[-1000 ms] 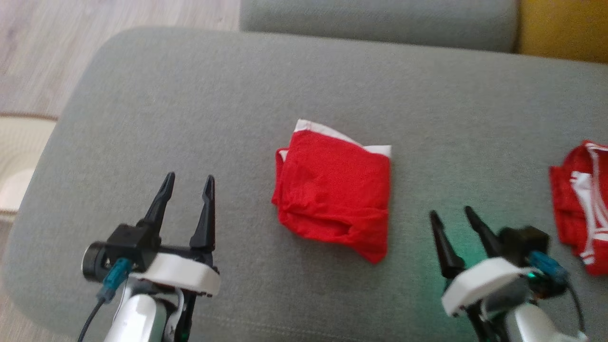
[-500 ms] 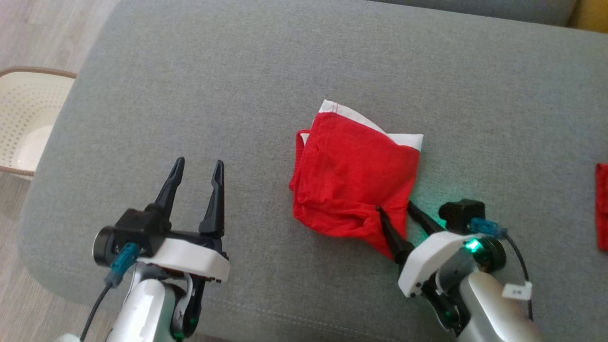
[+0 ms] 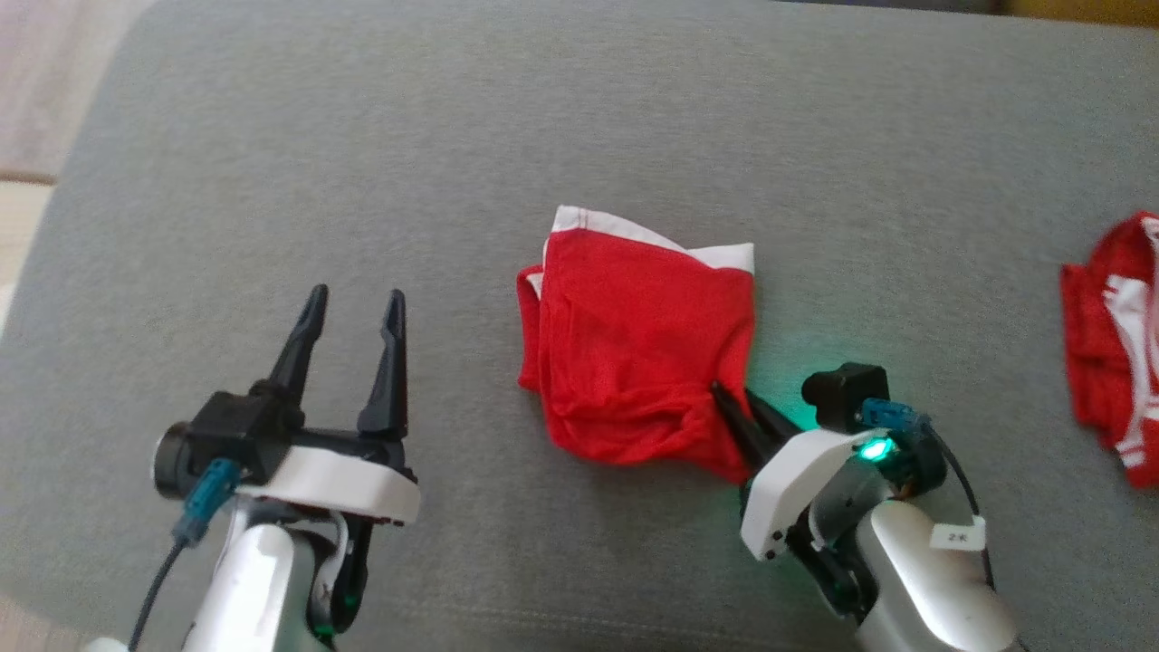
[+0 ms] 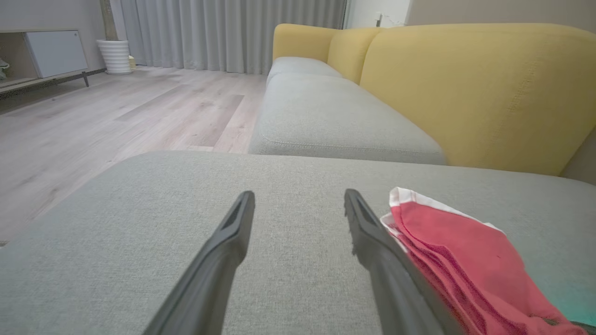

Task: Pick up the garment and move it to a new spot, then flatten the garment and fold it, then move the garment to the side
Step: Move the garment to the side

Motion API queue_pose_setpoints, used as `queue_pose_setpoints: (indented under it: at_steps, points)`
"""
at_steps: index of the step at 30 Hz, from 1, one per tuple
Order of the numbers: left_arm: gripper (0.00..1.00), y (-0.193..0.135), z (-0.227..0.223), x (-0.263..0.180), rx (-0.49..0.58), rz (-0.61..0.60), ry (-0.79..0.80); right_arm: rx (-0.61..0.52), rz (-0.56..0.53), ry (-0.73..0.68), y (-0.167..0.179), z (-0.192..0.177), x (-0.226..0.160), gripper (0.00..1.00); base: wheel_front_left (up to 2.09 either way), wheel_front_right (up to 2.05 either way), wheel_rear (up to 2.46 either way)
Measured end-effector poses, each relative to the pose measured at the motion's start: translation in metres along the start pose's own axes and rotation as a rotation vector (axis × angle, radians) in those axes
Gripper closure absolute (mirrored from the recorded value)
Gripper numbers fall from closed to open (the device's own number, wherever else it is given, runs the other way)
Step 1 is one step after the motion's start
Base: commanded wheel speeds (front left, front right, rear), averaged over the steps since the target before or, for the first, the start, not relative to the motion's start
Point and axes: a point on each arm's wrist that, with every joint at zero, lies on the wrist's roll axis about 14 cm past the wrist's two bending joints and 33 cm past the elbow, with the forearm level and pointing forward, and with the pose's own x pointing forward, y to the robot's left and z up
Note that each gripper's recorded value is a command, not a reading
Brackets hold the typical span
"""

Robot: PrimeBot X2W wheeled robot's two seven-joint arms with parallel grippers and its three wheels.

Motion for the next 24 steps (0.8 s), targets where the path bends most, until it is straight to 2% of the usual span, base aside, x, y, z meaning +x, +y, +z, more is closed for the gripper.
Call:
queue_pose_setpoints:
  at_steps: [4, 8, 19, 24]
  points:
    - [0.0, -0.015, 0.001, 0.011, -0.004, -0.049, -0.012, -0.096, -0.098, -0.025, -0.029, 0.01, -0.016, 1.0, 0.0, 0.0, 0.0]
    - [0.0, -0.034, 0.0, 0.023, -0.014, -0.107, -0.019, -0.191, -0.228, -0.027, -0.074, 0.02, -0.047, 1.0, 0.0, 0.0, 0.0]
    - [0.0, -0.094, -0.013, 0.05, -0.056, -0.287, -0.007, -0.341, -0.493, 0.049, -0.165, 0.036, -0.138, 1.0, 0.0, 0.0, 0.0]
    - [0.0, -0.108, -0.02, 0.063, -0.075, -0.326, -0.006, -0.463, -0.584, 0.035, -0.204, 0.079, -0.164, 1.0, 0.0, 0.0, 0.0]
